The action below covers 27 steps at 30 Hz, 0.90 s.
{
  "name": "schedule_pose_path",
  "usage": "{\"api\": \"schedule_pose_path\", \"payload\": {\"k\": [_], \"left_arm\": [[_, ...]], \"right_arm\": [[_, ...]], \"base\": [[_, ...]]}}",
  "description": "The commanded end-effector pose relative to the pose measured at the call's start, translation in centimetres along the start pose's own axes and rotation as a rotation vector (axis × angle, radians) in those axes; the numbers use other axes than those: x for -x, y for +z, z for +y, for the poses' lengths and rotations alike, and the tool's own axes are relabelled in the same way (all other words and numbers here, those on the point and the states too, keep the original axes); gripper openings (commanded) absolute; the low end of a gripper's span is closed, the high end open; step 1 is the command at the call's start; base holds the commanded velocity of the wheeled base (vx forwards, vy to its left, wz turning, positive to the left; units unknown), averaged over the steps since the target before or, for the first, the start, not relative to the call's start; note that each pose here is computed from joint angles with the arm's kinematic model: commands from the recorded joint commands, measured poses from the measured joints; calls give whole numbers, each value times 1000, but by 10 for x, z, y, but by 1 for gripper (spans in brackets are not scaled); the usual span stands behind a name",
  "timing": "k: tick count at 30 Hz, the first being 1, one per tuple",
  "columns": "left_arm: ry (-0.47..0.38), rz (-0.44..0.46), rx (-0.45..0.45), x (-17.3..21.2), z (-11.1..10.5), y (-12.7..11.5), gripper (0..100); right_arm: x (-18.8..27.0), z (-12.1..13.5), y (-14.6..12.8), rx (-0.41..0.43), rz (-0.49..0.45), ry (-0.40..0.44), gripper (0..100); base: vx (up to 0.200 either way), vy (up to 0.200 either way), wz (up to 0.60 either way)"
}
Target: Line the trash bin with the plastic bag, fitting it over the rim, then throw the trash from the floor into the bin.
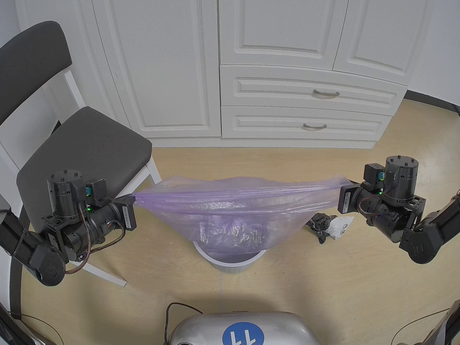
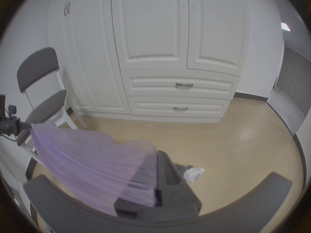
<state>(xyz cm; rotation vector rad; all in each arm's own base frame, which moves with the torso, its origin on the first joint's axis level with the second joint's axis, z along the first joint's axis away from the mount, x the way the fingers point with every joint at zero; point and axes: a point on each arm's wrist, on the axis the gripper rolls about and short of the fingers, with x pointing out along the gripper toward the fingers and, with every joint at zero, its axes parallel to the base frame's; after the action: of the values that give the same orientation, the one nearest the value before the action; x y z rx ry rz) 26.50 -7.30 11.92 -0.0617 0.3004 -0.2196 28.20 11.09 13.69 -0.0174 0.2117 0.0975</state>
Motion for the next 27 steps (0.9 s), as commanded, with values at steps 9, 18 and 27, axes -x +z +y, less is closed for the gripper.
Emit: {"api": "schedule_pose_path", "payload": {"k": [9, 18, 27], "left_arm": [[-69, -139, -3, 11, -13, 8, 0], [-198, -197, -16, 21, -34, 2, 0], [-307, -188, -30, 27, -44, -8, 0]], "right_arm": [[19, 25, -2, -27, -176, 162, 0], [27, 36, -8, -30, -183, 225, 0], [36, 65, -24, -39, -139, 361, 0]], "base": [[0, 0, 0], [0, 0, 0], [0, 0, 0]]}}
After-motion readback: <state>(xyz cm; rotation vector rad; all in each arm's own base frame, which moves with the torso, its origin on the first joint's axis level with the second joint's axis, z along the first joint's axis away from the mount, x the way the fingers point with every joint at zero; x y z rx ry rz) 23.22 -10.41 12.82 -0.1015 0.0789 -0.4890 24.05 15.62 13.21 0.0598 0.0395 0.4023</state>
